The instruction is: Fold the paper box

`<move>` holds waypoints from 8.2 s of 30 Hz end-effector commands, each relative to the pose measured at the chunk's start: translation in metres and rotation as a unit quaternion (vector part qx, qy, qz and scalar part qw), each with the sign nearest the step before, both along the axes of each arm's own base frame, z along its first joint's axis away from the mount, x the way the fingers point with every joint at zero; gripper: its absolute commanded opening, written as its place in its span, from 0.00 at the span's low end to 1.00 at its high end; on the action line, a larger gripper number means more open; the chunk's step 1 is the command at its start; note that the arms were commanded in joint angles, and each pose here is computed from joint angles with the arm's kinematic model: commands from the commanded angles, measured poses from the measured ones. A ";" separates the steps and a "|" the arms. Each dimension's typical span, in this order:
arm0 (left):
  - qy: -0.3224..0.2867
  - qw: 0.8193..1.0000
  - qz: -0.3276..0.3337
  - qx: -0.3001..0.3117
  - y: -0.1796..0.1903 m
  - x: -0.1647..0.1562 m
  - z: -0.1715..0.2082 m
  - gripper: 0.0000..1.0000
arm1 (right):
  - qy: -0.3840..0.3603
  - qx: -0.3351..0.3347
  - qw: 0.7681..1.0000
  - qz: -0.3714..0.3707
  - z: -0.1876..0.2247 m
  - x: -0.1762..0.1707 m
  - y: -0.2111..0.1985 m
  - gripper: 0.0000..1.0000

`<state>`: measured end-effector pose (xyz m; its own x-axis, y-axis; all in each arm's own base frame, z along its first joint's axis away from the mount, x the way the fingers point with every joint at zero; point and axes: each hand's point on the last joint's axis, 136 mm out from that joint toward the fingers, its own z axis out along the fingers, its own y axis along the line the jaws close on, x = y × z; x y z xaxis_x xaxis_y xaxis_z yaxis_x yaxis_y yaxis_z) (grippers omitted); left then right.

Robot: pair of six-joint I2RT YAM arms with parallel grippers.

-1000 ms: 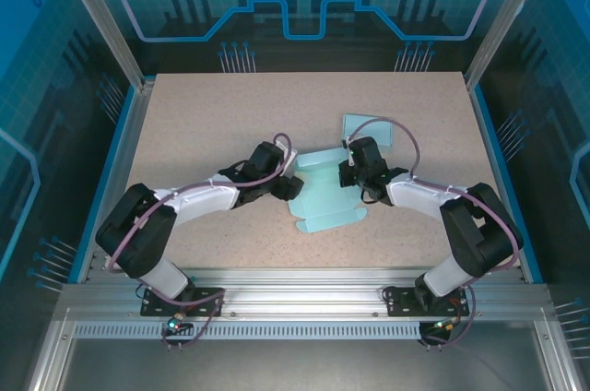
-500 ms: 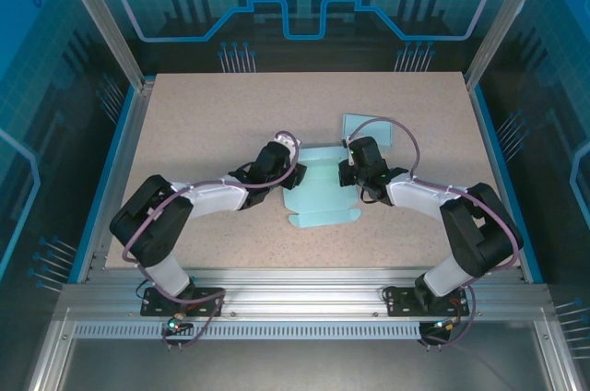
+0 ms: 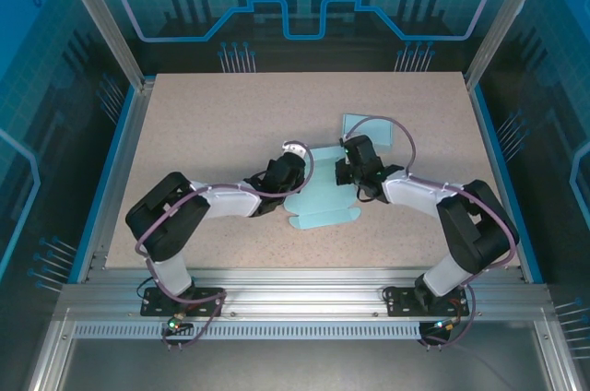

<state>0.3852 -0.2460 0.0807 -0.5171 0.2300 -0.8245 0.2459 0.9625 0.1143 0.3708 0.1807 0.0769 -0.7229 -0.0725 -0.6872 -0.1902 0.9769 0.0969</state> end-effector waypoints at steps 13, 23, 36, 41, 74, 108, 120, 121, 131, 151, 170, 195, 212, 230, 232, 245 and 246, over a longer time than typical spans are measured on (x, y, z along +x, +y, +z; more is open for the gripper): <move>0.268 0.960 0.018 -0.083 -0.005 -0.083 0.024 0.19 | 0.161 -0.108 0.978 -0.083 0.026 -0.062 -0.019 0.00; 0.380 0.921 0.041 -0.079 0.013 -0.114 -0.006 0.18 | 0.200 -0.220 0.952 -0.072 0.003 -0.092 -0.024 0.01; 0.451 0.886 0.038 -0.101 0.021 -0.100 -0.023 0.14 | 0.186 -0.274 0.940 -0.084 -0.021 -0.062 -0.014 0.16; 0.465 0.879 0.040 -0.095 0.023 -0.097 -0.026 0.13 | 0.187 -0.298 0.933 -0.082 -0.030 -0.056 -0.015 0.24; 0.470 0.873 0.087 -0.093 0.050 -0.082 -0.034 0.10 | 0.218 -0.435 0.862 -0.142 -0.059 -0.066 -0.069 0.18; 0.422 0.895 0.118 -0.083 0.034 -0.062 -0.034 0.39 | 0.261 -0.303 0.914 -0.065 -0.067 -0.080 0.000 0.17; 0.442 0.885 0.142 0.023 0.054 -0.074 -0.060 0.16 | 0.261 -0.200 0.944 -0.029 -0.054 -0.078 0.027 0.29; 0.446 0.883 0.140 0.030 0.055 -0.075 -0.061 0.16 | 0.258 -0.189 0.947 -0.026 -0.049 -0.077 0.028 0.32; 0.466 0.863 0.133 0.147 0.075 -0.081 -0.064 0.02 | 0.209 -0.073 0.975 -0.028 0.011 -0.064 0.011 0.68; 0.335 0.871 0.206 0.296 0.108 -0.044 -0.076 0.00 | 0.151 -0.058 0.984 -0.074 0.047 -0.067 -0.030 0.83; 0.154 0.923 -0.165 0.310 -0.011 0.046 -0.050 0.03 | 0.099 -0.026 0.988 -0.112 0.075 -0.080 -0.049 1.00; 0.035 0.882 -0.322 0.341 -0.081 0.076 0.018 0.65 | 0.079 0.017 0.984 -0.160 0.086 -0.089 -0.074 1.00; 0.060 0.998 -0.027 0.018 -0.014 0.013 0.194 0.95 | 0.074 0.030 0.984 -0.157 0.087 -0.087 -0.079 1.00; 0.211 0.951 0.118 -0.193 0.021 -0.054 0.102 0.77 | 0.108 0.001 0.978 -0.177 0.063 -0.087 -0.084 1.00; 0.210 0.952 0.122 -0.185 0.023 -0.051 0.098 0.67 | 0.108 -0.002 0.978 -0.179 0.063 -0.088 -0.085 1.00; 0.205 0.969 0.098 -0.093 0.028 -0.041 0.085 0.19 | 0.091 0.003 0.979 -0.184 0.071 -0.091 -0.091 1.00; 0.201 0.971 0.095 -0.085 0.029 -0.040 0.088 0.17 | 0.090 0.004 0.979 -0.183 0.071 -0.091 -0.090 1.00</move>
